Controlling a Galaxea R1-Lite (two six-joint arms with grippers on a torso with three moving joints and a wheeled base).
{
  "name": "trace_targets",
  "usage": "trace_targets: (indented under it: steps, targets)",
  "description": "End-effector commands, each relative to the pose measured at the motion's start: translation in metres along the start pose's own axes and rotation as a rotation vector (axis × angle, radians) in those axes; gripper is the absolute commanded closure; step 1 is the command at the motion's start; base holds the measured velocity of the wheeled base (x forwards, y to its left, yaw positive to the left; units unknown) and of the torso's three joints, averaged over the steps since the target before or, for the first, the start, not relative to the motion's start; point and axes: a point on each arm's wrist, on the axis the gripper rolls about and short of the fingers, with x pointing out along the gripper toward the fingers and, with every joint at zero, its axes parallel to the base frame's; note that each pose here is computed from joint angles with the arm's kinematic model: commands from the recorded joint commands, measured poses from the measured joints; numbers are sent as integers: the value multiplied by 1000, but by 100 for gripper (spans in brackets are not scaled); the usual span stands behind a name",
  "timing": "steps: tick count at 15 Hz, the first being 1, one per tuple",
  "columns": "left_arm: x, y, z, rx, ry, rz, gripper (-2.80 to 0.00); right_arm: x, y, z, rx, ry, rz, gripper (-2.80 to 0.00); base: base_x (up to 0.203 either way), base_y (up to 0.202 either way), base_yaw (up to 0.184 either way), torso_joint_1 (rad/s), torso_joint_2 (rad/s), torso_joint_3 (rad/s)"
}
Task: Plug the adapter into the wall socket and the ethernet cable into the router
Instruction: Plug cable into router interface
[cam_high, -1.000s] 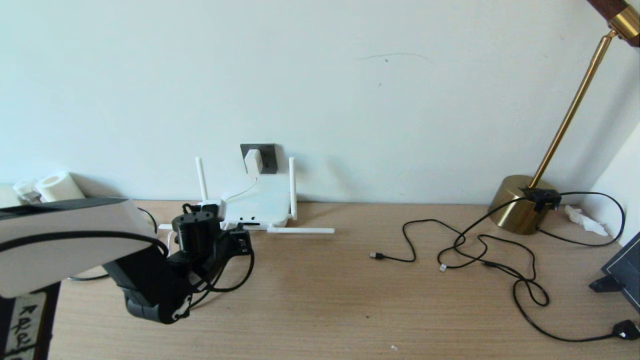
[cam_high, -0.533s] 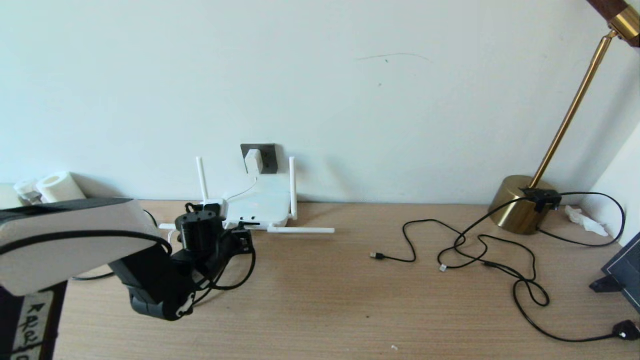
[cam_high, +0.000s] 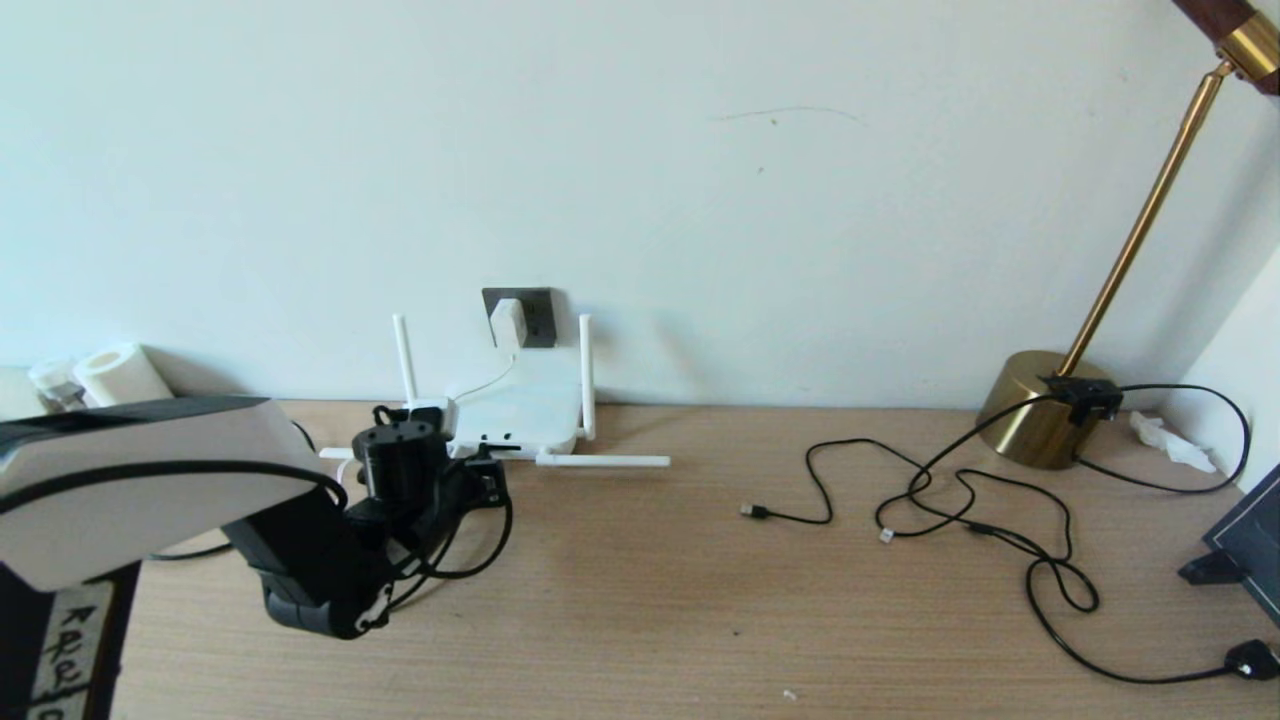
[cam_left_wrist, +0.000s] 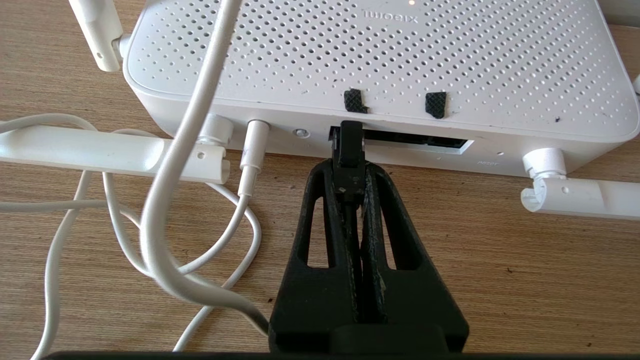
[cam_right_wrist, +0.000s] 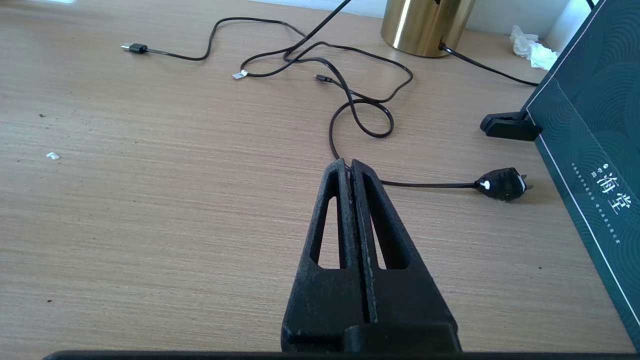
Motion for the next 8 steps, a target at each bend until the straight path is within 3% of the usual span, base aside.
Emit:
trace_targets:
  steps: [1, 8]
  targets:
    - [1, 0, 0, -2, -8, 0, 0, 0, 0, 0, -1, 0, 1, 0, 0, 0, 0, 0, 0, 0]
    - [1, -1, 2, -2, -14, -2, 0, 0, 0, 0, -1, 0, 1, 0, 0, 0, 0, 0, 0, 0]
